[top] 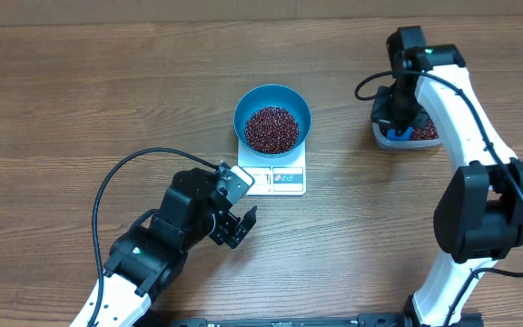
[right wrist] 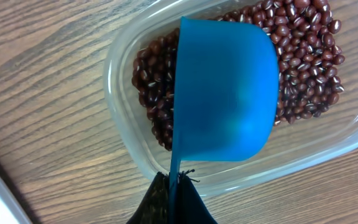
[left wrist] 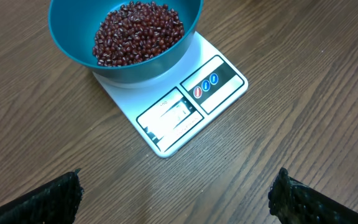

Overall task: Scoop item into bowl and weigh 150g on scale
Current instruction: 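Lower the scoop into the tub and scoop beans with the right gripper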

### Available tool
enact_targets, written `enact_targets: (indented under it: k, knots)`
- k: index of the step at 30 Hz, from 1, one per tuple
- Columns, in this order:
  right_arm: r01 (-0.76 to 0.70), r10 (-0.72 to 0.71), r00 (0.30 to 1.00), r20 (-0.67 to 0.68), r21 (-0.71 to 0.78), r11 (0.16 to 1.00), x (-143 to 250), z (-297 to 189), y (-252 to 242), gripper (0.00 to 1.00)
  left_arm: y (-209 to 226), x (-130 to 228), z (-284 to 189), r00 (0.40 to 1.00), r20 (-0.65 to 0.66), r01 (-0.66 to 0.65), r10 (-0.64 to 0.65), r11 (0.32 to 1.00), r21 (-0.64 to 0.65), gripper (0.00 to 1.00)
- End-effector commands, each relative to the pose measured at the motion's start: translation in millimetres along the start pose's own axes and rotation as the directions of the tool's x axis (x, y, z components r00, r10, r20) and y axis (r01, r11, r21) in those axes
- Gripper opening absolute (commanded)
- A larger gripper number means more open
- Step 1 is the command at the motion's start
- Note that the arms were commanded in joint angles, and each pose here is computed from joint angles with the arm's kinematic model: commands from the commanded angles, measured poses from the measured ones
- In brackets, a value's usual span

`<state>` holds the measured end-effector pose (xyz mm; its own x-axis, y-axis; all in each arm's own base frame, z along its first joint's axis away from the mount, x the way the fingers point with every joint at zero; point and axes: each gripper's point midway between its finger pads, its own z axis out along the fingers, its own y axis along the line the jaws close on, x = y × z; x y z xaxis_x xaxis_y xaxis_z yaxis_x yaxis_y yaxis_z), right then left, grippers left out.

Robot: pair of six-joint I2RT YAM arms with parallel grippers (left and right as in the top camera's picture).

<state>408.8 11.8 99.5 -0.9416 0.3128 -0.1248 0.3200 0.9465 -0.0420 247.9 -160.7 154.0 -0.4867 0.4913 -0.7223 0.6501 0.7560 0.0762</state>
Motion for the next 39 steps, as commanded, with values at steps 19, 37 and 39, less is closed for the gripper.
enact_targets:
  k: [19,37,39]
  knots:
    - [-0.030,0.034,0.999,0.038,-0.098,0.995,-19,-30,-46,0.04,-1,-1,0,1.000,0.007,0.004,-0.004,1.000,0.013,1.00]
    - [-0.002,0.024,0.993,0.111,-0.199,0.980,-19,-66,-34,0.04,-1,-1,0,1.000,0.007,0.004,-0.004,1.000,0.013,1.00]
    - [0.001,0.023,0.994,0.106,-0.222,0.975,-18,-67,-30,0.04,-1,-1,0,1.000,0.007,0.004,-0.004,1.000,0.013,1.00]
